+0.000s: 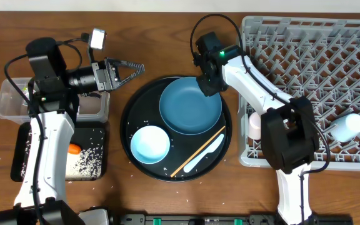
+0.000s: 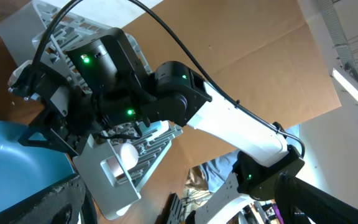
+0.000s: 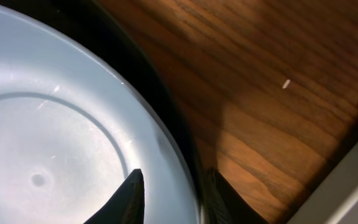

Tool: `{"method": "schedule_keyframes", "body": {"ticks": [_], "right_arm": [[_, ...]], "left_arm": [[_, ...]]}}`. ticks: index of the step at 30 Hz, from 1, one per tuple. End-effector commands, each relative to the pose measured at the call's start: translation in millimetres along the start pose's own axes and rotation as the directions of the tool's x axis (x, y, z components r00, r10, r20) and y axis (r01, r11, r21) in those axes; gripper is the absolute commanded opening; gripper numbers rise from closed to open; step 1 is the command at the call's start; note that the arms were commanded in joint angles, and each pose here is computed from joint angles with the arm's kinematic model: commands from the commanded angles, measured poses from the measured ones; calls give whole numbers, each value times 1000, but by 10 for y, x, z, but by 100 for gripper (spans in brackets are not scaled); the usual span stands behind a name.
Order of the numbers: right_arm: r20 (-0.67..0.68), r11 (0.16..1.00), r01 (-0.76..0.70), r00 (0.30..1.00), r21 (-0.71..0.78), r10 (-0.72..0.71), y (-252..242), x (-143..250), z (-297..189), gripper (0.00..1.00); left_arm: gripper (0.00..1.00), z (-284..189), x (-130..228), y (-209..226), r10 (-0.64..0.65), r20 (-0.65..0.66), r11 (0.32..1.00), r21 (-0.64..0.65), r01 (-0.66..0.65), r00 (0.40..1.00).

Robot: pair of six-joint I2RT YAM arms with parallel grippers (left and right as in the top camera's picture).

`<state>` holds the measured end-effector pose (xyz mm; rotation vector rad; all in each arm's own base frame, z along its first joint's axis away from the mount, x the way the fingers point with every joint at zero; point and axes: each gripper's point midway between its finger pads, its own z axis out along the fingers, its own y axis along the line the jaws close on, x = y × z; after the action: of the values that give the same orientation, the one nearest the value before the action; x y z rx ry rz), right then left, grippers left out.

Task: Sort waste into correct bins and load items into the dishwasher rack
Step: 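Move right gripper left to the rim of the blue plate, then close right gripper on the blue plate's rim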

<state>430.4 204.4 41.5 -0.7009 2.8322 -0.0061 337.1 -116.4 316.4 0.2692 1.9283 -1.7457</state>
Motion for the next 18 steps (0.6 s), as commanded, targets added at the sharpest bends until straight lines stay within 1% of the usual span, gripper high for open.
{"method": "schedule_keyframes", "body": {"ticks": [1,3,9,11,14,18], "right_arm": [[-22,999,-1,1000,32,2,-38,64,91,25],[-27,999,-1,1000,33,2,-37,90,118,22],[-40,999,0,999,32,1,-30,172,216,20],[-39,999,0,999,32,1,-29,173,224,16],[-33,999,-2,999,33,3,-39,156,220,6],[-33,999,-2,999,33,3,-39,157,219,6]], "left_arm": [[98,-6,5,-5,16,-4,1000,7,-16,1000],[98,-8,4,-4,16,-3,1000,6,-16,1000],[98,-8,4,-5,16,-4,1000,7,-16,1000],[98,-8,4,-5,16,-4,1000,7,-16,1000],[98,-8,4,-4,16,-3,1000,6,-16,1000],[98,-8,4,-5,16,-4,1000,7,-16,1000]]}}
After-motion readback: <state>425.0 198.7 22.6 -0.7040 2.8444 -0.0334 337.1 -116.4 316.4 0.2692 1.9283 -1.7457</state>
